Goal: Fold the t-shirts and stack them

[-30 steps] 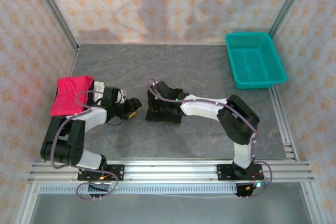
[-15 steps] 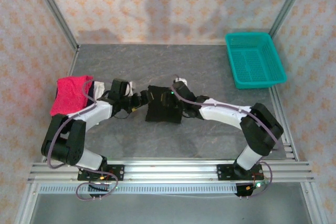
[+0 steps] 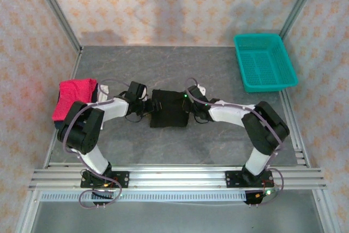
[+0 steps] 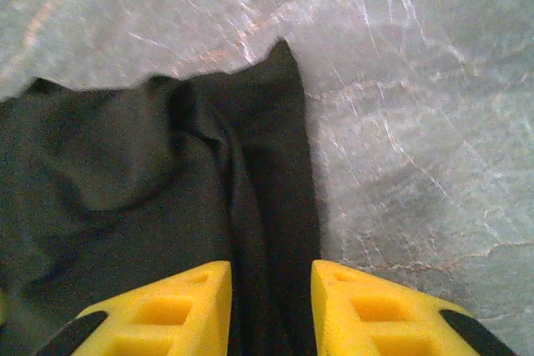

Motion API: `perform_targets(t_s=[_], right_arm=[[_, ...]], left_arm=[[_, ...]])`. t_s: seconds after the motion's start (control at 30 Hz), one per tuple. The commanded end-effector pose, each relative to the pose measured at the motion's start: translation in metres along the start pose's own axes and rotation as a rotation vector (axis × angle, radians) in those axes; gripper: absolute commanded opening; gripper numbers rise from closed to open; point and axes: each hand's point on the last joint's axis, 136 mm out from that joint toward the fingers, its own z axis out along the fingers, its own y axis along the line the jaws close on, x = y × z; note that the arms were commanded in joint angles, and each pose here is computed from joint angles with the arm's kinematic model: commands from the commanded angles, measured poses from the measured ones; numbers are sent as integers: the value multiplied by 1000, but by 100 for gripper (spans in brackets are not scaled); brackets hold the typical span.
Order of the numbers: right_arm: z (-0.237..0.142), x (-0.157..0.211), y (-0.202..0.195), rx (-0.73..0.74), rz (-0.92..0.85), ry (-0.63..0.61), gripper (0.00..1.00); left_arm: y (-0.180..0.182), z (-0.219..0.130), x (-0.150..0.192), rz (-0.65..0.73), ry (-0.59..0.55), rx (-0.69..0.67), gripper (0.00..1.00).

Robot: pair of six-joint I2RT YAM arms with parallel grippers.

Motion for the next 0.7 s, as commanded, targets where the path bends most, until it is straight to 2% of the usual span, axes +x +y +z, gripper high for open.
perform_targets(t_s=[0.0,0.1,0.2,0.23,0.33,0.4,0.5,0.67], right_arm=[[11,6,-7,26,5,38,28],[19,12,-7,23,7,72,23],[19,14,3,-26,10,91,22],[16,12,7,-43,13,85,26],[3,2,13,-84,34,38,50],[-6,-5,13,-98,56,-3,61],[-7,-6,19,-144,78,-9,70],[11,12,27,-185,87,79,70]], left_arm=[[31,-5,1,2,-23,-144,63],[31,-6,2,6,-14,-130,76],[16,-3,4,-3,5,-49,79],[11,-4,3,-8,5,-23,79],[-1,-11,-3,-11,-16,18,79],[-8,-19,-9,1,-41,32,79],[-12,-24,-13,12,-51,38,80],[-13,-17,-11,-7,-34,58,81]])
